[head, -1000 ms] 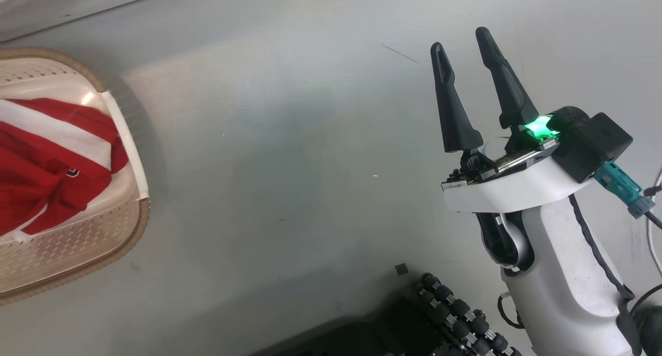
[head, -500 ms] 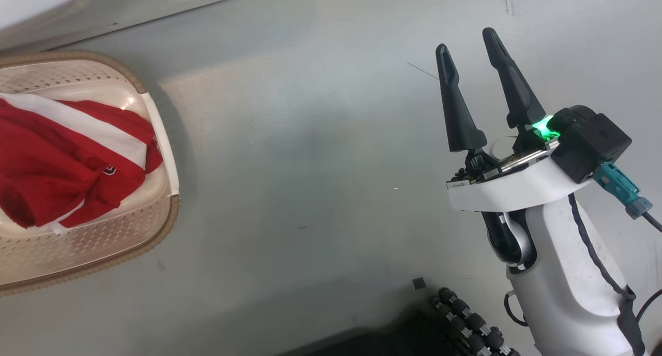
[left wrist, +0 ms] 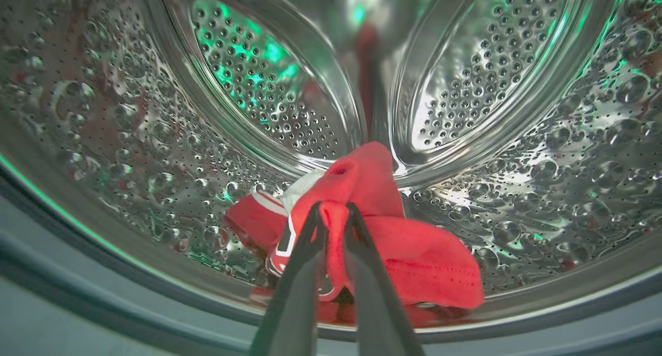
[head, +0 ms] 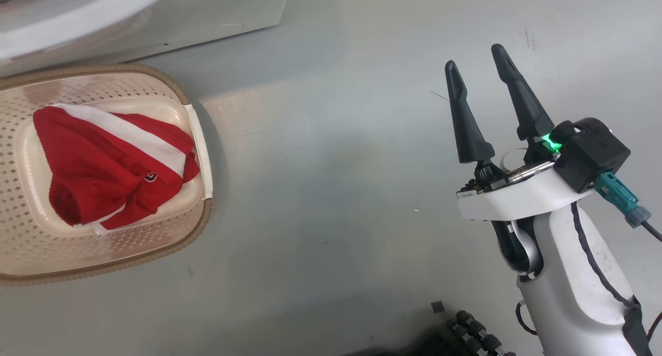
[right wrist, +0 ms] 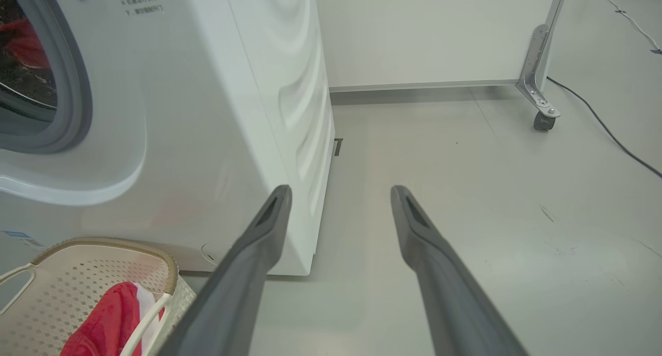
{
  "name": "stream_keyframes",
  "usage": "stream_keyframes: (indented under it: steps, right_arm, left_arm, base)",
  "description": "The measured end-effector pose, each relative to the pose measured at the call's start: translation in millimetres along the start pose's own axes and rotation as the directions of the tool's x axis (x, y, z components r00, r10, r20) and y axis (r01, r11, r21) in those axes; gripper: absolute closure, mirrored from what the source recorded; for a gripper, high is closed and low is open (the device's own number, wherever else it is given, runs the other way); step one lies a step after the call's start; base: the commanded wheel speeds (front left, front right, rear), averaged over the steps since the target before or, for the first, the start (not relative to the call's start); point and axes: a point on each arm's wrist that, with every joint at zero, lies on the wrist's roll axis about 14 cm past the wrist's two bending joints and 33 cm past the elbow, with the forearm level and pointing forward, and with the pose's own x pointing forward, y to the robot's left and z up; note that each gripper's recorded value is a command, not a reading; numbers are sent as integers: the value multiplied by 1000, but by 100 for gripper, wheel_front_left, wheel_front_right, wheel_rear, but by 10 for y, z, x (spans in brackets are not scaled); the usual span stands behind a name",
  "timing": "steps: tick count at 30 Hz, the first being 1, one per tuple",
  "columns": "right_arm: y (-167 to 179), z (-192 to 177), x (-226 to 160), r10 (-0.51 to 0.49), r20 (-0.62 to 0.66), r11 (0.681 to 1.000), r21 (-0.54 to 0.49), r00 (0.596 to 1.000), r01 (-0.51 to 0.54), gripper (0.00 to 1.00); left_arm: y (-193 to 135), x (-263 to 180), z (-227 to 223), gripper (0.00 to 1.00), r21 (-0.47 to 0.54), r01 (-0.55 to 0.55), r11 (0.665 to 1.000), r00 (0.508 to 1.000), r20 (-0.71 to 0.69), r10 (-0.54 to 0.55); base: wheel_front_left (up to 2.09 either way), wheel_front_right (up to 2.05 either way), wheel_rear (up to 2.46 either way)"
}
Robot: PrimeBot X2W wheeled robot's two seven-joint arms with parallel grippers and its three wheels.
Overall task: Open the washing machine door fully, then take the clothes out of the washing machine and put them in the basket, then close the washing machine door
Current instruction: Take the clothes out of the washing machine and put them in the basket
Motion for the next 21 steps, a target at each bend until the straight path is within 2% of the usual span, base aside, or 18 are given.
stream_keyframes:
  steps: [9,21]
  right_arm:
    - [114,114,-85,22,19,1000,-4,1000,-22,0]
    - [256,320,-227,45,59,999,-17,997,-44,0]
  left_arm:
    - [34,-343,302,100,-8,-7,1000,991,133,8]
    - [-74,-924,584,100,-62,19,998,963,268,-2]
  base:
    - [0,0,0]
    - [0,0,0]
